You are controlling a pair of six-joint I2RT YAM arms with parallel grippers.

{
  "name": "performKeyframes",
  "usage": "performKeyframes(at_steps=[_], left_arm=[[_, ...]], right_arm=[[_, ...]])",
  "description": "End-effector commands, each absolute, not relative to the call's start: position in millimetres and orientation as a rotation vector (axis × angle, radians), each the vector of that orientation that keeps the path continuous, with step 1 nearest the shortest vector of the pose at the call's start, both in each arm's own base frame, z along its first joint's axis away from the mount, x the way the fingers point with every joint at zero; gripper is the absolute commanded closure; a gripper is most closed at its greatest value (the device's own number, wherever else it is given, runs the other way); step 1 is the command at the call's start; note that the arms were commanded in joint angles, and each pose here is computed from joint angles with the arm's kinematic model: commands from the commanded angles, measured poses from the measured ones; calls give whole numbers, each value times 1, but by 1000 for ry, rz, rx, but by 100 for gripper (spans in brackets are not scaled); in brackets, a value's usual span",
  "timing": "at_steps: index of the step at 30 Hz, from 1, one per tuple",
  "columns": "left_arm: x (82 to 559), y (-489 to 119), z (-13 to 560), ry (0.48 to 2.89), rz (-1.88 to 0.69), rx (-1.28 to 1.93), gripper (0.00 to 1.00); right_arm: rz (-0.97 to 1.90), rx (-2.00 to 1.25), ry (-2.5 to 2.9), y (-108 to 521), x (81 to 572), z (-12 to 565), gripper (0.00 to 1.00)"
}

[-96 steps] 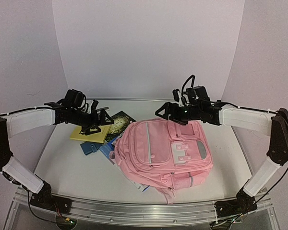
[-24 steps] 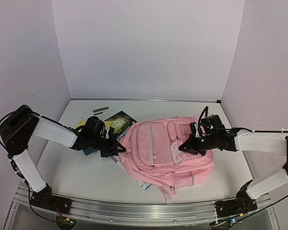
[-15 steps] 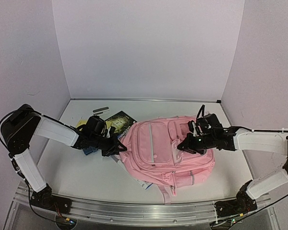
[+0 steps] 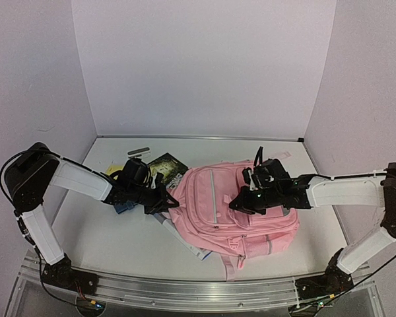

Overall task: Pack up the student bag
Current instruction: Adjust the student bag at the center of the board.

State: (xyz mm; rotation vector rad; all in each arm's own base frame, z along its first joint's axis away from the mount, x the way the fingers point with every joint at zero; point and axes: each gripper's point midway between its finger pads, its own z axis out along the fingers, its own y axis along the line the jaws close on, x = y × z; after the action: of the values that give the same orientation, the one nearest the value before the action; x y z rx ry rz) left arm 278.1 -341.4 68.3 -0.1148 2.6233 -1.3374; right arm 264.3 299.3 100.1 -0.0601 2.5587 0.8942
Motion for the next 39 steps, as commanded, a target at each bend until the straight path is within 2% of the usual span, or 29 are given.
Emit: performKeyframes(at_steps=[1, 6, 8, 11, 16, 21, 25, 30, 34, 39], left_arm=[[288, -363, 112, 2482, -1414, 14, 98], [289, -344, 123, 2495, -1260, 26, 74], [291, -333, 129, 2499, -1175, 30, 64], [294, -309, 136, 2507, -1065, 2, 51], [307, -243, 141, 2496, -974, -153, 39], [314, -167, 130, 2515, -691, -287, 21], [322, -136, 106, 2596, -508, -268, 17], [331, -119, 78, 2664, -479, -295, 18], [337, -108, 61, 2686, -413, -287, 25], [349, -117, 55, 2683, -454, -182, 32]], right_arm=[[1052, -92, 2425, 336, 275, 139, 94], [1083, -96, 2376, 339, 278, 160, 63], [1105, -104, 2343, 339, 278, 174, 57], [1117, -103, 2287, 337, 279, 197, 43], [1040, -69, 2201, 318, 286, 231, 26], [962, -38, 2162, 302, 289, 243, 18], [939, -32, 2169, 298, 289, 238, 17], [951, -31, 2181, 297, 285, 234, 17], [955, -22, 2182, 293, 281, 231, 17], [956, -14, 2177, 289, 278, 232, 17]])
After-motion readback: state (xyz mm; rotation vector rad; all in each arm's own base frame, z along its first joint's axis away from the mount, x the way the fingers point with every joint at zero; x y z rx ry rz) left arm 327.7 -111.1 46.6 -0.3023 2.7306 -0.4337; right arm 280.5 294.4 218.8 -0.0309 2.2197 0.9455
